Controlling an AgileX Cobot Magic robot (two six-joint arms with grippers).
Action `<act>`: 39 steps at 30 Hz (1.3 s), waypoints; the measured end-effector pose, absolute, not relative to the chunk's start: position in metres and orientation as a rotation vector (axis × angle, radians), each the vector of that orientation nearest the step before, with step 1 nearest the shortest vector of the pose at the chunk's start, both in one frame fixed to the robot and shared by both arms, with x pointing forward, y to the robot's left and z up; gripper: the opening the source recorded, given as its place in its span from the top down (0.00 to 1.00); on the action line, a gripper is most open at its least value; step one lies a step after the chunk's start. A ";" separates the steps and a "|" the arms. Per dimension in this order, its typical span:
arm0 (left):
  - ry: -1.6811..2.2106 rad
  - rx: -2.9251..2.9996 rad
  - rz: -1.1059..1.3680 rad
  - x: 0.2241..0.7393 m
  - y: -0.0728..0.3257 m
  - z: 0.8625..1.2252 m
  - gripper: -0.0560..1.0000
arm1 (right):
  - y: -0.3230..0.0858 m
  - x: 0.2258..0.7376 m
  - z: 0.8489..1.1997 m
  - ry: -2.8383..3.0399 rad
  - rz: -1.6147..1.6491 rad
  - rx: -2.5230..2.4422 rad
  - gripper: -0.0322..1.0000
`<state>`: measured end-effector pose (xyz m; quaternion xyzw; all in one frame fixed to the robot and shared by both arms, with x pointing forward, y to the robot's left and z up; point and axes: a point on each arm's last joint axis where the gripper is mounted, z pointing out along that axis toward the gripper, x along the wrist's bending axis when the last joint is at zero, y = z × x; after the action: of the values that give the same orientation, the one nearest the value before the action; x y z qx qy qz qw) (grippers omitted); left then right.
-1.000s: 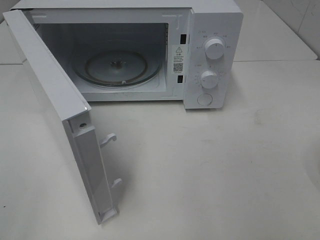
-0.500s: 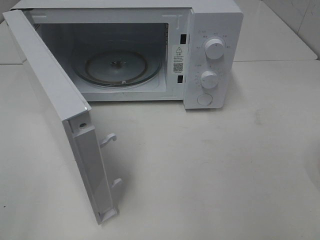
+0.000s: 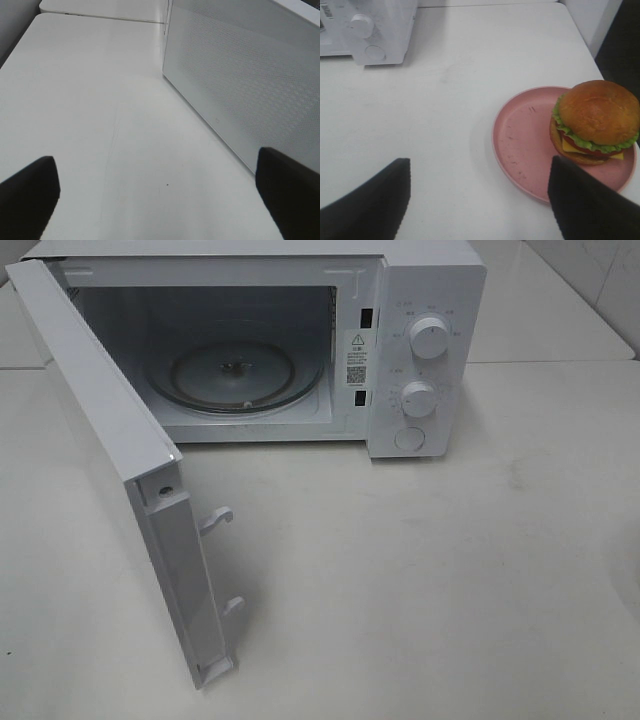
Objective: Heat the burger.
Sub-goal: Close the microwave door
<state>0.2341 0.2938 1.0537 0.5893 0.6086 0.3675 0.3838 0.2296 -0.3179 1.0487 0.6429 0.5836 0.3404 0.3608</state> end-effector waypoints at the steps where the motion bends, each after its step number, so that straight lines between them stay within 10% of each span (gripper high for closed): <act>1: 1.551 1.502 0.937 0.234 0.294 1.054 0.01 | -0.318 0.229 1.049 1.486 0.867 1.668 0.24; 39: 1.555 1.505 0.949 0.234 0.295 1.054 0.01 | -0.311 0.229 1.048 1.566 0.887 1.622 0.25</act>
<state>0.2341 0.2947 1.0536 0.5893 0.6089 0.3716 0.3793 0.2288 -0.3105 1.0479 0.6269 0.6049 0.3426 0.3517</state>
